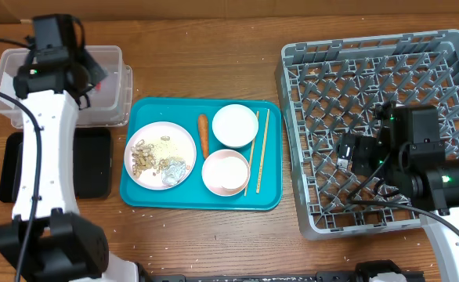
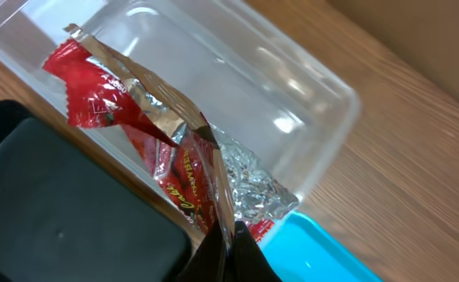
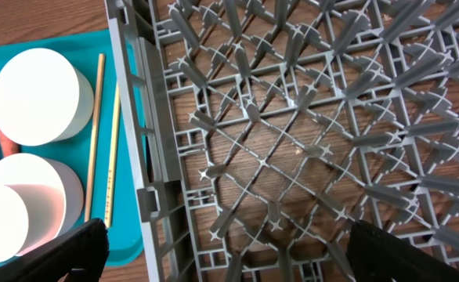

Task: Sort waste into correct bins and load items into the dishwasher
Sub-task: 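Carry the wrapper left and drop it into the clear bin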

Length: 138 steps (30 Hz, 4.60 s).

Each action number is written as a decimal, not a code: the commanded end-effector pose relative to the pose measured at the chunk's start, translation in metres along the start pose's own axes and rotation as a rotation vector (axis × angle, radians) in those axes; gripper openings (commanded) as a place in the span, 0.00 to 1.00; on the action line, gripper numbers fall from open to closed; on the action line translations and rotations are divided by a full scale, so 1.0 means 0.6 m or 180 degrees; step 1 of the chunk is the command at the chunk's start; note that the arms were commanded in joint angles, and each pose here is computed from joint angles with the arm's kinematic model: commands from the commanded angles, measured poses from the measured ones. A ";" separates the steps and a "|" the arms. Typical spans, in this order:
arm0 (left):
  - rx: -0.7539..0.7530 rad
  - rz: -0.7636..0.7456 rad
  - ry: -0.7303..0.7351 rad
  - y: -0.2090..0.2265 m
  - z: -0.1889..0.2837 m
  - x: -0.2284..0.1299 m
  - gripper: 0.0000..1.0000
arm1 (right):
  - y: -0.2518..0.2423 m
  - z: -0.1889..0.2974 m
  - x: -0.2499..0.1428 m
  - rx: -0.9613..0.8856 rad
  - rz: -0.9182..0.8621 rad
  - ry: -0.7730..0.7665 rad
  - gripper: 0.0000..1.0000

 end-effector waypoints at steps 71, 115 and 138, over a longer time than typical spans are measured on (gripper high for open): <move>-0.0636 -0.2082 0.2026 -0.134 -0.030 -0.422 0.72 | -0.007 0.014 -0.008 -0.0073 -0.0002 0.0076 1.00; -0.0476 -0.2128 0.2081 -0.149 -0.016 -0.369 0.04 | -0.007 0.014 -0.009 -0.0075 -0.0002 0.0079 1.00; -0.0133 -0.0723 0.0205 -0.042 -0.043 0.012 0.04 | -0.007 0.014 -0.009 -0.0074 -0.0006 0.0080 1.00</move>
Point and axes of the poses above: each gripper's point midway between its finger pads, its own z axis back along the fingers, its own y axis along the line the jaws close on, x = y × z, the point moved 4 cm from there along z, back along the fingers, and after that the axes turned 10 degrees about -z, right-handed, at the moved point
